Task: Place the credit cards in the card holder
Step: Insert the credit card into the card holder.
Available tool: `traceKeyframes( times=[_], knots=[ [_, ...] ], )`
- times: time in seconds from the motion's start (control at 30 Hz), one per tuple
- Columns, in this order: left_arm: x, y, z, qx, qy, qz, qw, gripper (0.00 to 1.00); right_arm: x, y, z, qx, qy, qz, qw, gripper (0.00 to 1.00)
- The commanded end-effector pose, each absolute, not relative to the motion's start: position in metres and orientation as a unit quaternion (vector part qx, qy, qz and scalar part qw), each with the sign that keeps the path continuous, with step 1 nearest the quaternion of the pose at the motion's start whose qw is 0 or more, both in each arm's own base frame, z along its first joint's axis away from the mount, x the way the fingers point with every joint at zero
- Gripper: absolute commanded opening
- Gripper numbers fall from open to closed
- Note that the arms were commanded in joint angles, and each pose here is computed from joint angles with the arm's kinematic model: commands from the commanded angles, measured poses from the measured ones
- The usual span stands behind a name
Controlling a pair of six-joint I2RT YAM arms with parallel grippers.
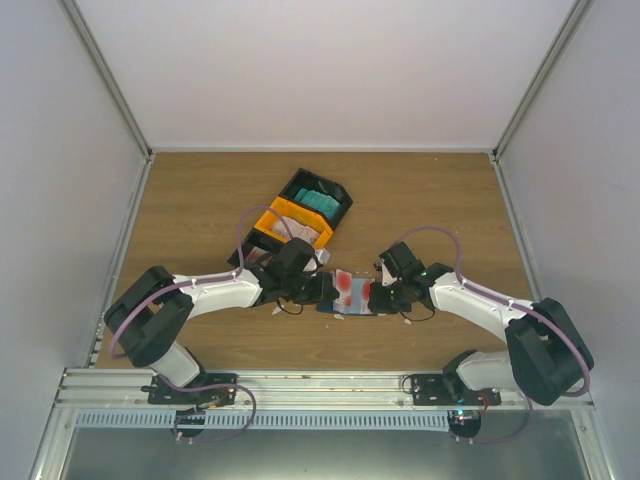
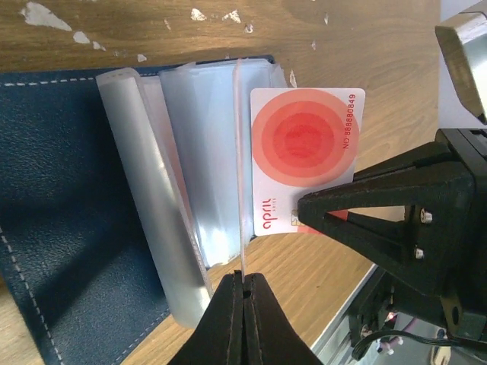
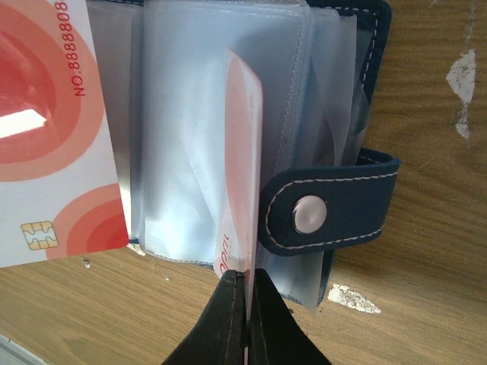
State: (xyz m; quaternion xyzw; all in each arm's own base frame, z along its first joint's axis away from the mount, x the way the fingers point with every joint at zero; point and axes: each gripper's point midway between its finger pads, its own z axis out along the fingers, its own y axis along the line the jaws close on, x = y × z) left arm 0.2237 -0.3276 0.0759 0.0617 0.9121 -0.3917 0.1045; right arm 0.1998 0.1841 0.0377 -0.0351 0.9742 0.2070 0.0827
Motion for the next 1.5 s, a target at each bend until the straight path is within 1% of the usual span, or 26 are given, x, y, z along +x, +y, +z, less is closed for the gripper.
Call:
traceKeyframes(
  times=[0.0,0.1,0.33,0.63,0.83,0.97,1.17,1.33,1.47],
  knots=[
    [0.226,-0.332,0.071,0.048,0.905,-0.411,0.099,0.0,0.189,0.161,0.017,-0.027,0.987,0.148,0.06,0.01],
    [0.224,-0.328,0.059,0.036,0.912,-0.4,0.089,0.0,0.188,0.16,0.016,-0.025,0.987,0.146,0.059,0.01],
    [0.226,-0.318,0.054,0.024,0.921,-0.375,0.098,0.0,0.186,0.159,0.013,-0.024,0.987,0.146,0.058,0.01],
    [0.217,-0.332,0.05,0.031,0.908,-0.413,0.063,0.0,0.186,0.159,0.011,-0.023,0.987,0.147,0.059,0.0],
    [0.218,-0.336,0.049,0.028,0.907,-0.418,0.051,0.0,0.186,0.158,0.01,-0.019,0.987,0.147,0.059,0.01],
    [0.218,-0.337,0.046,0.022,0.906,-0.42,0.043,0.0,0.194,0.162,0.02,-0.018,0.984,0.157,0.083,0.01],
    [0.221,-0.334,0.043,0.007,0.909,-0.415,0.042,0.0,0.212,0.169,0.056,-0.018,0.973,0.181,0.139,0.01],
    [0.22,-0.332,0.039,-0.009,0.909,-0.414,0.036,0.0,0.206,0.157,0.043,-0.019,0.983,0.142,0.115,0.01],
    [0.217,-0.331,0.038,-0.018,0.907,-0.42,0.032,0.0,0.201,0.158,0.034,-0.024,0.984,0.144,0.103,0.0]
  ],
)
